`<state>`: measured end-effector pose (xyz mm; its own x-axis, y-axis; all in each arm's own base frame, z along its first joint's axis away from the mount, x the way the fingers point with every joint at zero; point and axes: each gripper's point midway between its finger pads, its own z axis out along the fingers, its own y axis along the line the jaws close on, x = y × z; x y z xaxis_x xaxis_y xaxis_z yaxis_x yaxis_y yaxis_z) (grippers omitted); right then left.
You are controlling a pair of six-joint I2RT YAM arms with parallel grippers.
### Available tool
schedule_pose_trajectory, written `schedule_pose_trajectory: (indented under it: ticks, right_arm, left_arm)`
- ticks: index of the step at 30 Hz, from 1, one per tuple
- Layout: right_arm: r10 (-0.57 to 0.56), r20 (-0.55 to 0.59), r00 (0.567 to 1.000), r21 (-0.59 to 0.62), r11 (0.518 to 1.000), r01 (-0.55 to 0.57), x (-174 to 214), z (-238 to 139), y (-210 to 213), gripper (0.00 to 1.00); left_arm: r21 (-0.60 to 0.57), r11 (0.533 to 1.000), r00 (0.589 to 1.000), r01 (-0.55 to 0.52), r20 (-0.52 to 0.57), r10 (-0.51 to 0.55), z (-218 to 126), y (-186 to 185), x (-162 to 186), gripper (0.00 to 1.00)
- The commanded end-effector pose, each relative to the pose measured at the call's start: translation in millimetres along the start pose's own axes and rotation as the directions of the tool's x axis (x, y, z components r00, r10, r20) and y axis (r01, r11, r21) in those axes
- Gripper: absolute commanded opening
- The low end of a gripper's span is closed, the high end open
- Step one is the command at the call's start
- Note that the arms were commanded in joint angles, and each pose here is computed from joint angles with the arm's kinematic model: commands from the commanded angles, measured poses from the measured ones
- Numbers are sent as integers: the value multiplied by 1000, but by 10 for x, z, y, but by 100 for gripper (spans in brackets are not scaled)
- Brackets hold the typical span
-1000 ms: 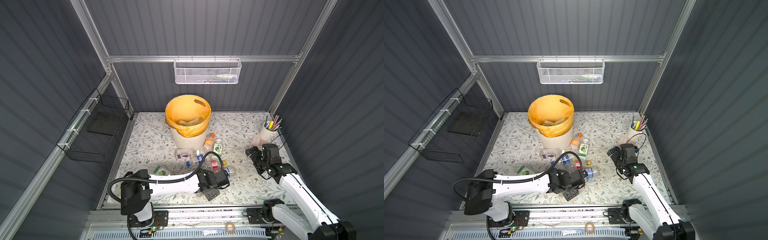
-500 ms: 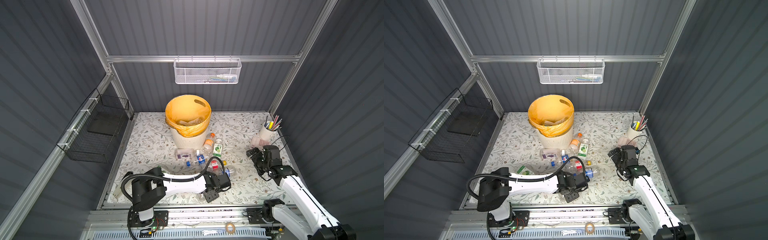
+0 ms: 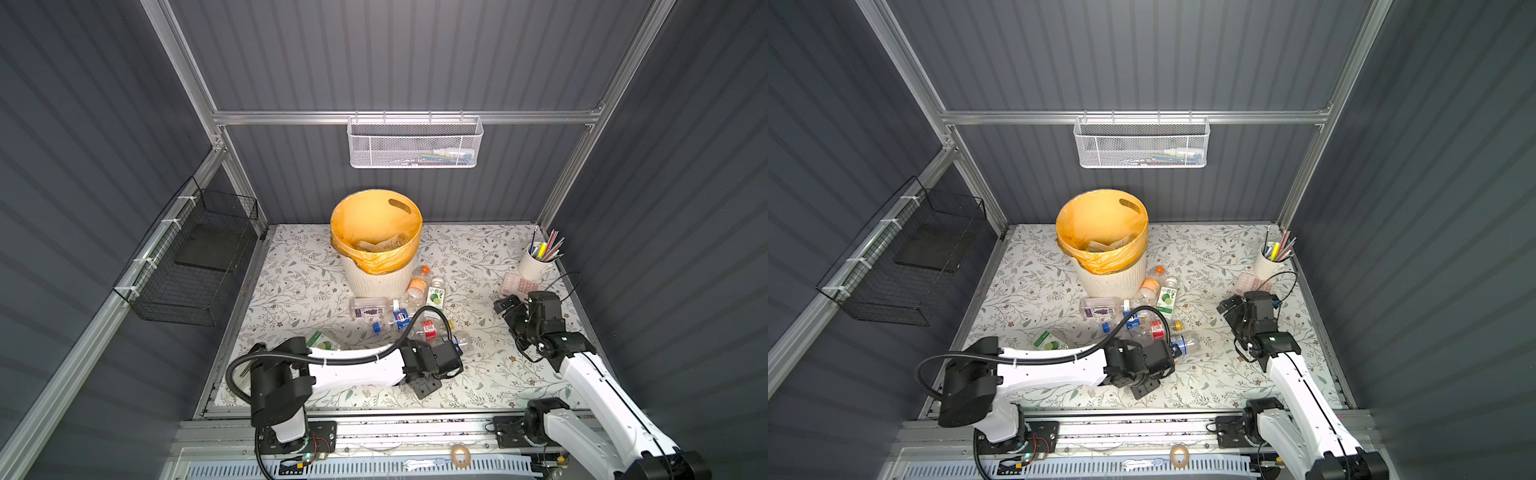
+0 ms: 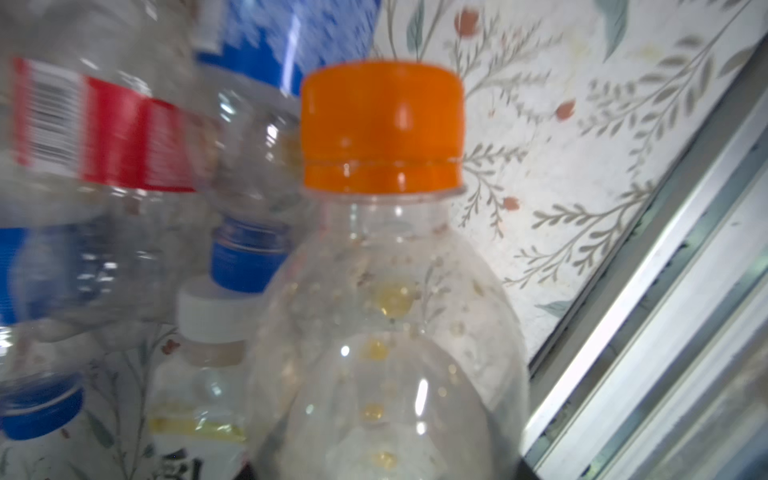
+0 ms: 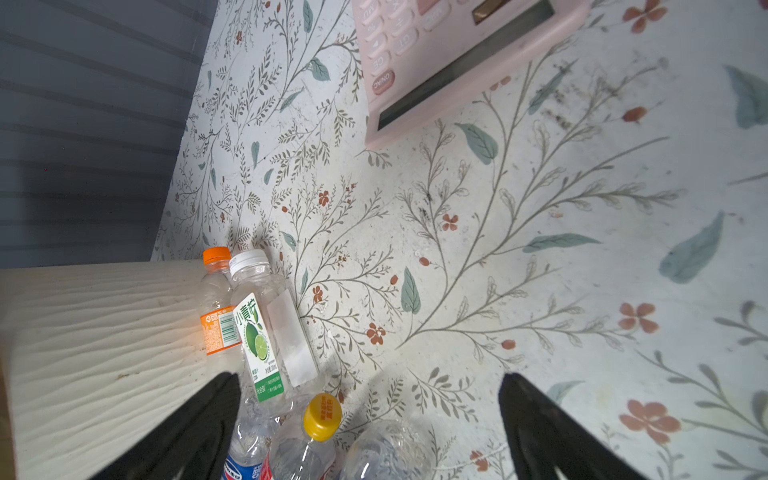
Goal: Throw the plastic bottles in the bin
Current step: 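Reach the left gripper to the orange-capped clear bottle and grasp it, then lift the orange-capped bottle over the bin and open the left gripper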
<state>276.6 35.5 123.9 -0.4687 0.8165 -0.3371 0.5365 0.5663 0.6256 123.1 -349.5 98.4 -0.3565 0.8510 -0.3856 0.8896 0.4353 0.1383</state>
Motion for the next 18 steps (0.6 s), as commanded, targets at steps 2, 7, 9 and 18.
schedule_pose_trajectory:
  ticks: [2,7,9,18]
  right_arm:
    - [-21,1,1000,-27,999,21,-11,20,45,99]
    - [-43,-8,999,-99,994,42,-17,28,212,99]
    - [-62,-24,998,-138,989,59,1,38,302,99]
    - [-150,-65,987,-182,974,136,22,-26,504,99]
  left_arm:
    - [-154,984,955,83,295,-34,-862,448,-655,49]
    - [-250,933,835,258,543,-85,-1742,1275,-1053,49]
    - [-268,902,739,339,669,-80,-2206,1637,-1260,49]
    - [-247,804,608,540,776,-169,-2508,2934,-1691,52]
